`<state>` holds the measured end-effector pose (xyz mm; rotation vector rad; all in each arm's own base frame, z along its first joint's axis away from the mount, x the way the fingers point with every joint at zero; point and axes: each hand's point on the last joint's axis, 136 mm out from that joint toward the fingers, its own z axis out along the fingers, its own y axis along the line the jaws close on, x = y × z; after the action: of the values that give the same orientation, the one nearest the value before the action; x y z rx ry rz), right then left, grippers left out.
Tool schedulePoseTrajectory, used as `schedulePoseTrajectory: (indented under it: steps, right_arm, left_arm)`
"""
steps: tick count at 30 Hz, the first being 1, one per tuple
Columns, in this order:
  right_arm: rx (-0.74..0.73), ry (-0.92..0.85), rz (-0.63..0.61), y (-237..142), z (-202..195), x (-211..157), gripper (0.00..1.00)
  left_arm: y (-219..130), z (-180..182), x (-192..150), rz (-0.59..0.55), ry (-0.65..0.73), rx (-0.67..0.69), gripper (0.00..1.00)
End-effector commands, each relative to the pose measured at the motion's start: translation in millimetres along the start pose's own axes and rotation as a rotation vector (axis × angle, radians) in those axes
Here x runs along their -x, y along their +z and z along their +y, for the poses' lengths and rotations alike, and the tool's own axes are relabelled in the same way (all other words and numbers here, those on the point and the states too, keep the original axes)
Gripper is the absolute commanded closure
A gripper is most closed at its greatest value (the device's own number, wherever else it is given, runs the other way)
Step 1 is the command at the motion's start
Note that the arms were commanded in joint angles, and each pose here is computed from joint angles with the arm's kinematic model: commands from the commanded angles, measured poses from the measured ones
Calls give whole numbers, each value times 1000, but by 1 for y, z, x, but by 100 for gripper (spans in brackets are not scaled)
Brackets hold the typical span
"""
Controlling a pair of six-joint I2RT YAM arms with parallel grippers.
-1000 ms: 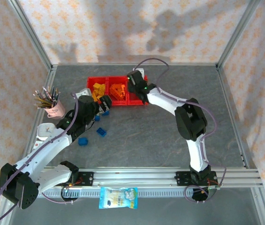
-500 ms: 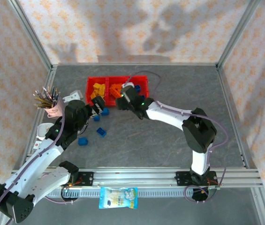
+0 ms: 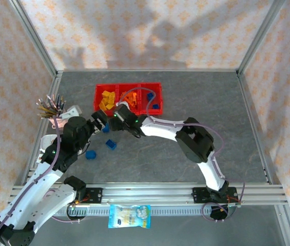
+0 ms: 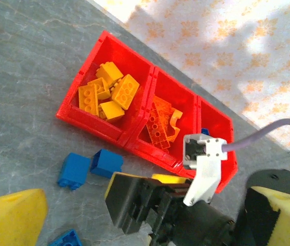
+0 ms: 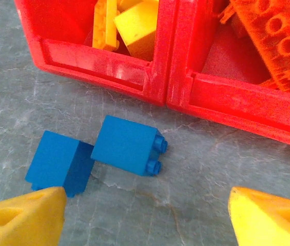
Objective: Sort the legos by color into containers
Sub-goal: Pick up the lego from the middle-left of the table.
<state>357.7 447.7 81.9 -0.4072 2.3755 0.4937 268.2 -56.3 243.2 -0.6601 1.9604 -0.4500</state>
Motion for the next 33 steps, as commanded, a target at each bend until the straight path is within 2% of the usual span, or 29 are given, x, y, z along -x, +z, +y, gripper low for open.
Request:
schedulePoseTrajectory:
  steps: [1,7,13,19,25,33]
  right_arm:
    - [-6,64,0,10,6,7,18]
    - [-47,100,16,34,5,4,20]
    - [-104,120,20,49,-2,1,27]
    - [-100,117,33,62,1,-1,28]
    - [-110,112,44,63,0,-4,40]
    - [-128,113,2,40,-5,9,57]
  left_arm:
    - [1,15,-3,-7,-22,50,0]
    - [4,19,-7,-5,-23,58,0]
    - [3,20,-6,-13,-18,64,0]
    - [3,20,-4,-19,-15,65,1]
    - [4,19,-5,-16,-15,62,1]
    - [5,17,-5,-12,-18,51,0]
